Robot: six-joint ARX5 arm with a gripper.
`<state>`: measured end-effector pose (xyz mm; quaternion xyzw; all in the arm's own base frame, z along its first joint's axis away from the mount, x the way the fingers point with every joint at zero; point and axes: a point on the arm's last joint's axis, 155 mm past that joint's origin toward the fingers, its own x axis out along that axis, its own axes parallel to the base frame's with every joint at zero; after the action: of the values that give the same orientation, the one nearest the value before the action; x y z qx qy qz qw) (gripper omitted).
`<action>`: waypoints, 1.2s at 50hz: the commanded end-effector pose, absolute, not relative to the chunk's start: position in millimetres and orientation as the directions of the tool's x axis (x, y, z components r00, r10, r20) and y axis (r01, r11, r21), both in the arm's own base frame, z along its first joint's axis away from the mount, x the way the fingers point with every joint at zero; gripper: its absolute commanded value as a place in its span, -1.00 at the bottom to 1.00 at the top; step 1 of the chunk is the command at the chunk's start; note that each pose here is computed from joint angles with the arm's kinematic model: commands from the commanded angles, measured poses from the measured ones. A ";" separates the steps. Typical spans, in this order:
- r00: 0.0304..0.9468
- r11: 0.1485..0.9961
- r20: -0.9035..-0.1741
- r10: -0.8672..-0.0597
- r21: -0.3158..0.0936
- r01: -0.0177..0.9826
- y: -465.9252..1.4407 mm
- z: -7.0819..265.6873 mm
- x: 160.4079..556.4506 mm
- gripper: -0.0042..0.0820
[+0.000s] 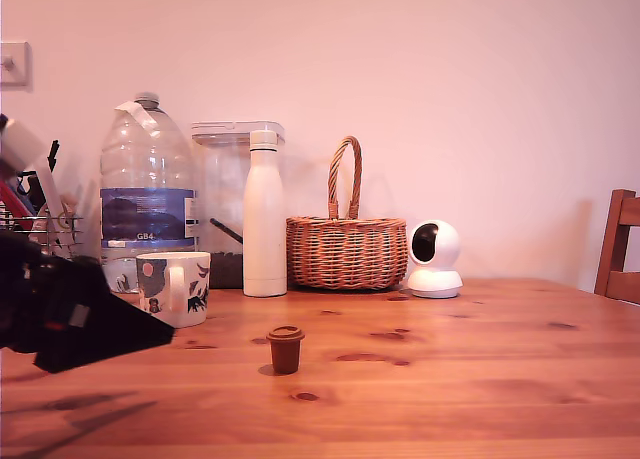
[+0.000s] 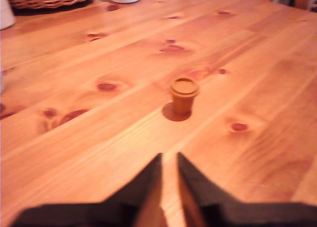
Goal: Pick up the coffee capsules from the table one by one and drop them inside the nearest coffee cup
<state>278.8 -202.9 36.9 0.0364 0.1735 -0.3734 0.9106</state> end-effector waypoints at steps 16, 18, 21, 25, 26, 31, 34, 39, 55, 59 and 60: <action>0.654 0.711 -0.352 -0.670 -0.049 0.702 -209.4 37.2 281.2 0.46; 0.652 0.708 -0.353 -0.671 -0.047 0.704 -210.1 37.0 280.8 0.46; 0.649 0.708 -0.360 -0.670 -0.047 0.705 -211.3 35.7 280.8 0.46; 0.642 0.703 -0.373 -0.670 -0.040 0.710 -213.7 33.4 281.0 0.46; 0.641 0.703 -0.378 -0.668 -0.038 0.711 -214.3 32.5 281.2 0.46; 0.633 0.701 -0.399 -0.663 -0.033 0.713 -218.4 29.3 283.2 0.46; 0.630 0.701 -0.410 -0.660 -0.032 0.713 -220.9 28.2 284.7 0.46; 0.629 0.697 -0.408 -0.662 -0.028 0.716 -227.0 30.9 288.8 0.46; 0.623 0.693 -0.418 -0.661 -0.024 0.720 -240.6 36.3 301.8 0.46; 0.622 0.693 -0.418 -0.661 -0.024 0.720 -241.9 37.4 303.8 0.46; 0.622 0.693 -0.418 -0.662 -0.024 0.721 -242.3 37.4 304.2 0.46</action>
<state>304.8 -240.5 39.7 0.0683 0.2004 -0.3822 0.8995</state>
